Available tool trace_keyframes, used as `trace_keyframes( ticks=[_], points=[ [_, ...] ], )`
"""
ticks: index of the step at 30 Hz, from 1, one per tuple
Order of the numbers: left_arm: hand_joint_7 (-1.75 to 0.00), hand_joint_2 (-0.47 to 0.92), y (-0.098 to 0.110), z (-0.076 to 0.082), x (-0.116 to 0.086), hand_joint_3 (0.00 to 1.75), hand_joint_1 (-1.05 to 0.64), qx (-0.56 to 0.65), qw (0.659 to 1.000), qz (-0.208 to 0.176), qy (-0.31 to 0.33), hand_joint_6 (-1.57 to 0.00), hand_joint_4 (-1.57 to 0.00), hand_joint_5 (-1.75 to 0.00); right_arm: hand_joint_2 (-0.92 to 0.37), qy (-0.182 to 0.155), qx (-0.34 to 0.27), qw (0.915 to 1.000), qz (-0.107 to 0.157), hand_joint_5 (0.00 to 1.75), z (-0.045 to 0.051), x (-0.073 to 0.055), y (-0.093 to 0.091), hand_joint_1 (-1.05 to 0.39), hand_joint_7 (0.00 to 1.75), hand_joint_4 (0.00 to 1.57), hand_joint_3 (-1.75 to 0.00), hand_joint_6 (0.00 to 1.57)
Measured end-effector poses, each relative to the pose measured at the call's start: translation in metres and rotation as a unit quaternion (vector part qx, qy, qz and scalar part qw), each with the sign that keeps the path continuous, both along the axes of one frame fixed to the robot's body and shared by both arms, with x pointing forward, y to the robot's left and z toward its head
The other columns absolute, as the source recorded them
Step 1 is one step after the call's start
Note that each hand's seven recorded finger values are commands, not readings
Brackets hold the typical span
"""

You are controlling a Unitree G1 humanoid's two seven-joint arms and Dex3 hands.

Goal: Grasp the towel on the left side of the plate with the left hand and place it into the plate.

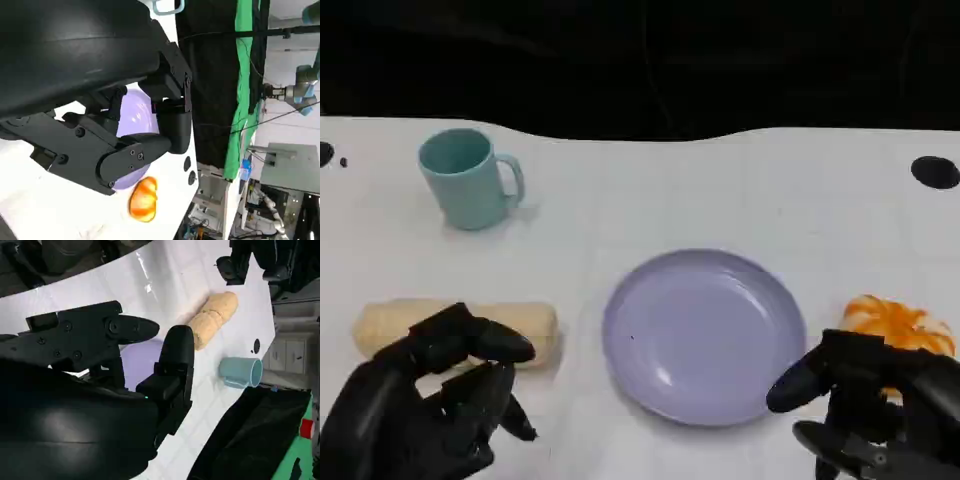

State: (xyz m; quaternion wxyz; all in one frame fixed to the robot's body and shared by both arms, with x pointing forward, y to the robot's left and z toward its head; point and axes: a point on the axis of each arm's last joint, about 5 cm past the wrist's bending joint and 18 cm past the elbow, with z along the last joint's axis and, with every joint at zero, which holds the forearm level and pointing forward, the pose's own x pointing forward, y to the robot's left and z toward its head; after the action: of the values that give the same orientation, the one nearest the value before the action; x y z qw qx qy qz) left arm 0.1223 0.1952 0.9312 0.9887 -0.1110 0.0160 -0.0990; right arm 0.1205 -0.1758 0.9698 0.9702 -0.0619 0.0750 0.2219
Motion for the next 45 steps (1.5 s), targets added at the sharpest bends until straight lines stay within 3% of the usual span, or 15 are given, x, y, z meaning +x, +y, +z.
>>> trace_keyframes(
  ticks=[14,23,26,30,36,43,45],
  points=[
    [-1.23,0.66,-0.001,0.004,-0.001,0.86,-0.29,0.004,1.000,0.002,-0.002,-0.78,-0.75,-1.56,-0.92,0.009,-0.002,0.9999,-0.009,1.67,0.0032,-0.002,-0.002,-0.22,1.07,0.59,-0.34,0.59],
    [-1.23,0.65,-0.001,0.005,-0.001,0.88,-0.29,0.005,1.000,0.002,-0.005,-0.78,-0.75,-1.55,-0.91,0.008,-0.004,0.9999,-0.013,1.68,0.0033,-0.002,-0.002,-0.20,1.27,0.58,-0.43,0.54],
    [-1.23,0.64,-0.001,0.006,-0.002,0.89,-0.29,0.006,1.000,0.002,-0.006,-0.78,-0.74,-1.55,-0.68,0.008,-0.003,0.9999,-0.013,1.69,0.0032,-0.002,-0.002,-0.09,1.38,0.60,-0.94,0.54],
    [-1.24,0.64,-0.001,0.006,-0.002,0.90,-0.28,0.007,1.000,0.003,-0.006,-0.77,-0.74,-1.56,-0.55,0.008,0.001,0.9998,-0.015,1.72,0.0027,-0.002,-0.002,-0.02,1.52,0.58,-1.24,0.55],
    [-1.30,0.62,0.002,0.007,-0.002,0.96,-0.29,0.009,1.000,0.010,-0.008,-0.75,-0.73,-1.59,-0.48,0.007,0.015,0.9997,-0.019,1.74,0.0010,-0.004,-0.001,0.02,1.60,0.68,-1.45,0.63],
    [-1.22,0.60,0.015,0.009,-0.001,0.92,-0.28,0.094,0.995,0.030,-0.021,-0.77,-0.74,-1.41,-0.49,0.001,0.026,0.9993,-0.026,1.75,-0.0008,-0.007,0.003,0.02,1.65,0.78,-1.43,0.64],
    [-1.13,0.67,0.018,0.013,0.001,0.78,-0.27,0.135,0.990,0.032,-0.030,-0.70,-0.68,-1.33,-0.49,0.001,0.027,0.9993,-0.025,1.75,-0.0004,-0.007,0.005,0.02,1.66,0.77,-1.42,0.63]
  ],
)
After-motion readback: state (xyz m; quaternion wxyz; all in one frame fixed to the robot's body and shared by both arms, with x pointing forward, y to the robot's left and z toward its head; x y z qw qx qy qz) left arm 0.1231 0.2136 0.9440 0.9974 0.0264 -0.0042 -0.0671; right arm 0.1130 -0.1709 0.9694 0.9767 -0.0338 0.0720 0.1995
